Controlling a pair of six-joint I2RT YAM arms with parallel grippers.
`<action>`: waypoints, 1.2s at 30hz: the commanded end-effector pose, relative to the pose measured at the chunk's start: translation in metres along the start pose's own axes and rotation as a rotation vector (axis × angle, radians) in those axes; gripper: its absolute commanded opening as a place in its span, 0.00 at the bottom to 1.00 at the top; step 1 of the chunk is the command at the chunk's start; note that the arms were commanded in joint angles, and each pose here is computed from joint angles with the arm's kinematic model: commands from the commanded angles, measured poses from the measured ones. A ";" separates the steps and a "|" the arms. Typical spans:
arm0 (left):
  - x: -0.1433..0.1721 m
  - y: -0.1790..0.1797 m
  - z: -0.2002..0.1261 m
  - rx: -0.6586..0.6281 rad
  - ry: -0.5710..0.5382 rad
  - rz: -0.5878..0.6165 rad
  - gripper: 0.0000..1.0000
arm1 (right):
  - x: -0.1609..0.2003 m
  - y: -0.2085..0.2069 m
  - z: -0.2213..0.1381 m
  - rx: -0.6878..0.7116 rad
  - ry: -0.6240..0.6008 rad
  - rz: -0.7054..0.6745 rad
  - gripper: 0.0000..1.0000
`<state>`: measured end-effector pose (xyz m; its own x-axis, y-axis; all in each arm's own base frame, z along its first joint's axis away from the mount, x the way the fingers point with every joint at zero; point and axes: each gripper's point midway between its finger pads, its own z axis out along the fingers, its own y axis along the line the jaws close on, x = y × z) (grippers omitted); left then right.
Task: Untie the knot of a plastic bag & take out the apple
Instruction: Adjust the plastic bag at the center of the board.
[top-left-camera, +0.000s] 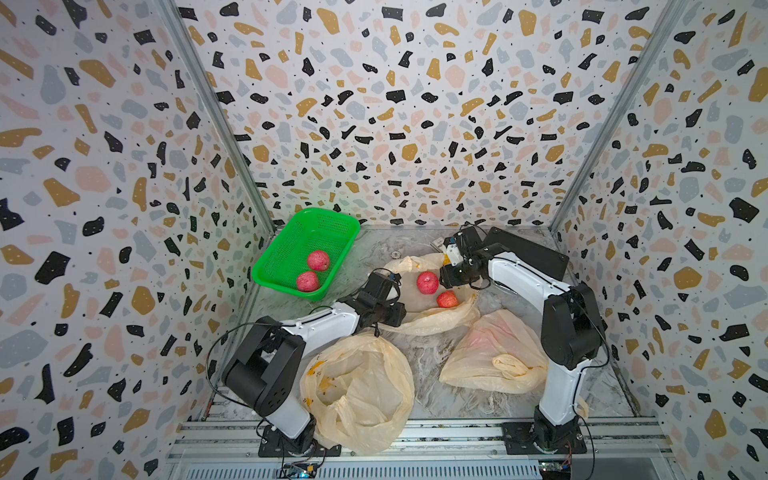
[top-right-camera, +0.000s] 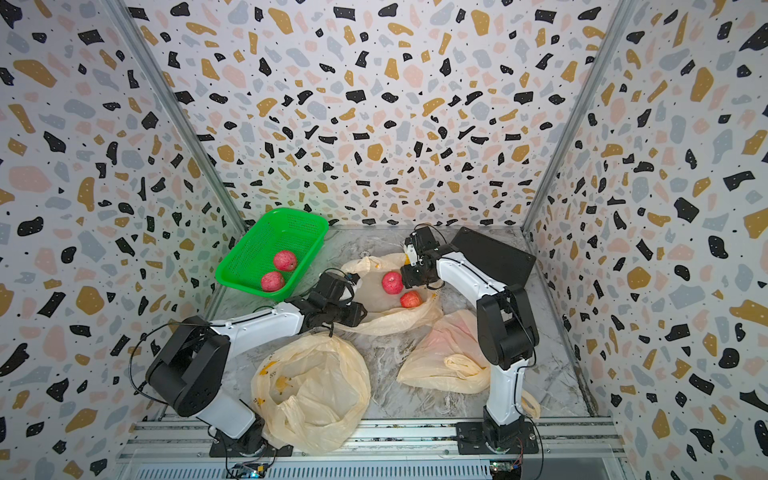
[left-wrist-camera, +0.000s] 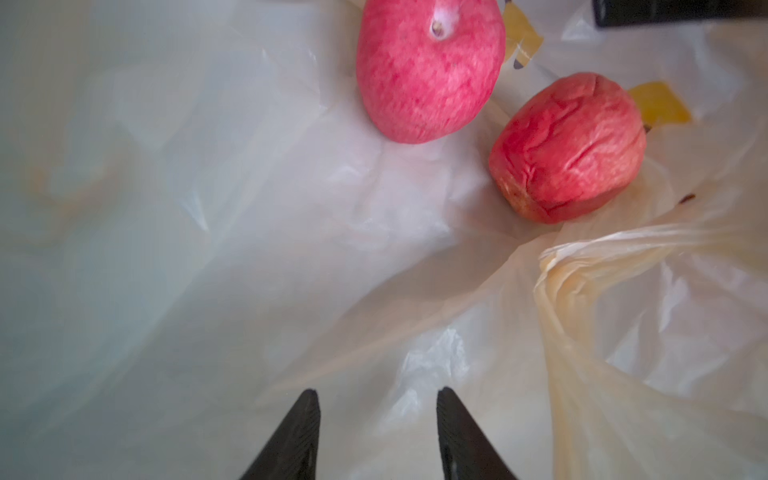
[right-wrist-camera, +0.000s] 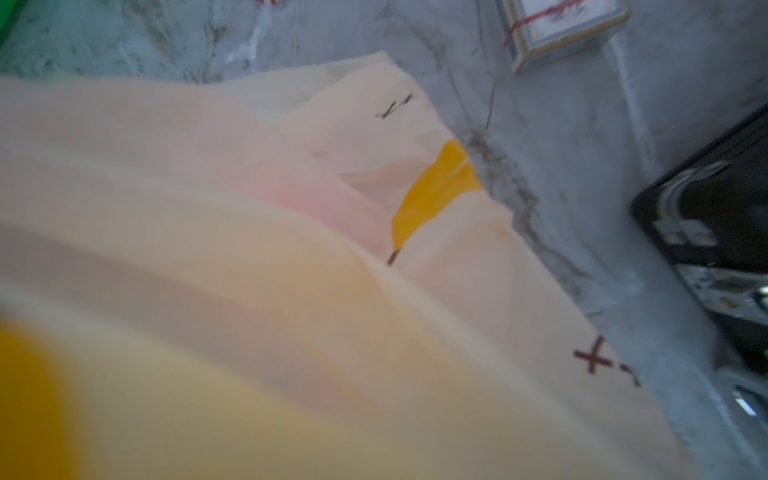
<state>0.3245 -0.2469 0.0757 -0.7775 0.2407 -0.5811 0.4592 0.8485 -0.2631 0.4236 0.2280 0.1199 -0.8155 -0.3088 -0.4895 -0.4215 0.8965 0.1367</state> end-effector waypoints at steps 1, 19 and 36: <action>0.006 -0.001 -0.001 0.012 0.006 0.025 0.48 | 0.007 0.002 0.000 0.033 0.014 -0.037 0.68; -0.009 -0.010 -0.013 0.088 -0.063 0.004 0.54 | 0.076 0.023 0.013 -0.126 0.122 0.055 0.78; -0.043 -0.040 -0.050 0.252 -0.285 -0.059 0.99 | 0.111 0.118 -0.021 -0.492 0.202 0.024 0.81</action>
<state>0.3088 -0.2635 0.1384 -0.6953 0.0904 -0.7130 0.5418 0.7178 -0.4373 0.3014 0.2804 0.0953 -0.8690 -0.3514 -0.3485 -0.4886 0.7208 0.4916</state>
